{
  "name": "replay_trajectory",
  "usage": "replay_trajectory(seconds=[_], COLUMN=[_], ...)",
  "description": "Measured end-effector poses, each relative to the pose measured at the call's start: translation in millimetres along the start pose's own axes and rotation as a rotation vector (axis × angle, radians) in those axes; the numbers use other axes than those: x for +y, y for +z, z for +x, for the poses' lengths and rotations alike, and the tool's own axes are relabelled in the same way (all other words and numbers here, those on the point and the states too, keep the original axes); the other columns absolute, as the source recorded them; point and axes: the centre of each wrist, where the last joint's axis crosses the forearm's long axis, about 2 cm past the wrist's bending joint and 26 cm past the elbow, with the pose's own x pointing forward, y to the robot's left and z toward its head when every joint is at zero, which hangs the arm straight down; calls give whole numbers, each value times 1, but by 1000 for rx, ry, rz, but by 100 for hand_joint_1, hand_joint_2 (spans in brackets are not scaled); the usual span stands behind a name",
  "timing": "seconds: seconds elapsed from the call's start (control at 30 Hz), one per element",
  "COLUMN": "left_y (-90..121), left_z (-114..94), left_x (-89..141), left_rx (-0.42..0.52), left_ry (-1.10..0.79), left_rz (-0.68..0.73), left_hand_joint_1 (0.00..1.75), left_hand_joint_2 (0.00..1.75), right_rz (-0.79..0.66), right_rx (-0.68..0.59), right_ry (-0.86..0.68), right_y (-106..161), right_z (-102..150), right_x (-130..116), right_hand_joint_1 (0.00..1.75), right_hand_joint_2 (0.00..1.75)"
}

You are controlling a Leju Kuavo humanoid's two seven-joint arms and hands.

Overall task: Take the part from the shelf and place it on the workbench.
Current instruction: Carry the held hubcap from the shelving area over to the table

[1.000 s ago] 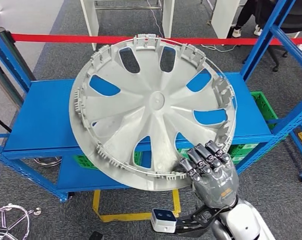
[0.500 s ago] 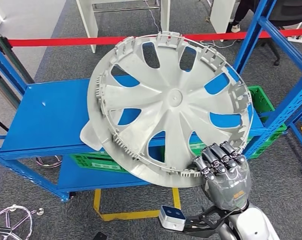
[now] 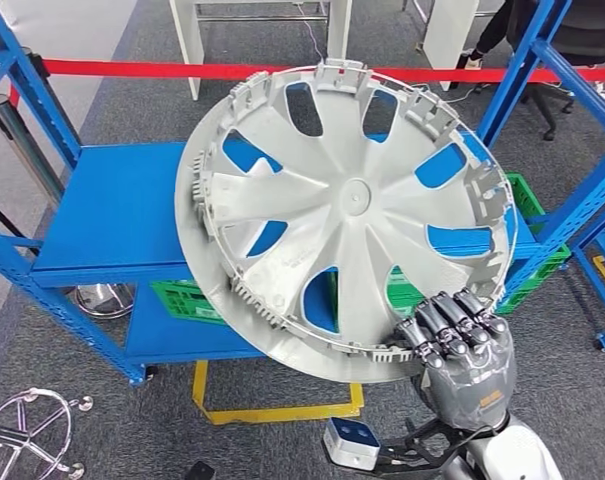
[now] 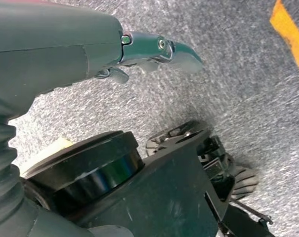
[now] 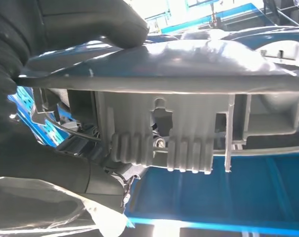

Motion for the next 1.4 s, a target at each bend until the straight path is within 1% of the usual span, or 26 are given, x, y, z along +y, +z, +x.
replay_trajectory(seconds=[0.33,0.6,0.87,1.03,1.13,1.4], left_y=[0,-1,-1,-2,-2,-5], left_z=[0,-6,-9,-8,-7,4], left_x=[-1,13,18,19,19,17], left_rx=[-1,6,11,13,19,26], left_ry=[-3,-29,-52,-71,-98,-183], left_rz=[-3,-25,-32,-38,-48,-65], left_hand_joint_1=[0,0,0,0,0,0], left_hand_joint_2=[175,175,175,175,175,175], right_rz=[19,37,49,55,66,94], right_rx=[-22,-65,-21,-18,-11,33], right_ry=[33,91,143,157,169,196], right_y=[7,11,13,15,19,32], right_z=[-7,-17,-25,-27,-27,-22], right_x=[-6,-8,-11,-14,-19,-44], right_hand_joint_1=[175,175,175,175,175,175], right_hand_joint_2=[175,175,175,175,175,175])
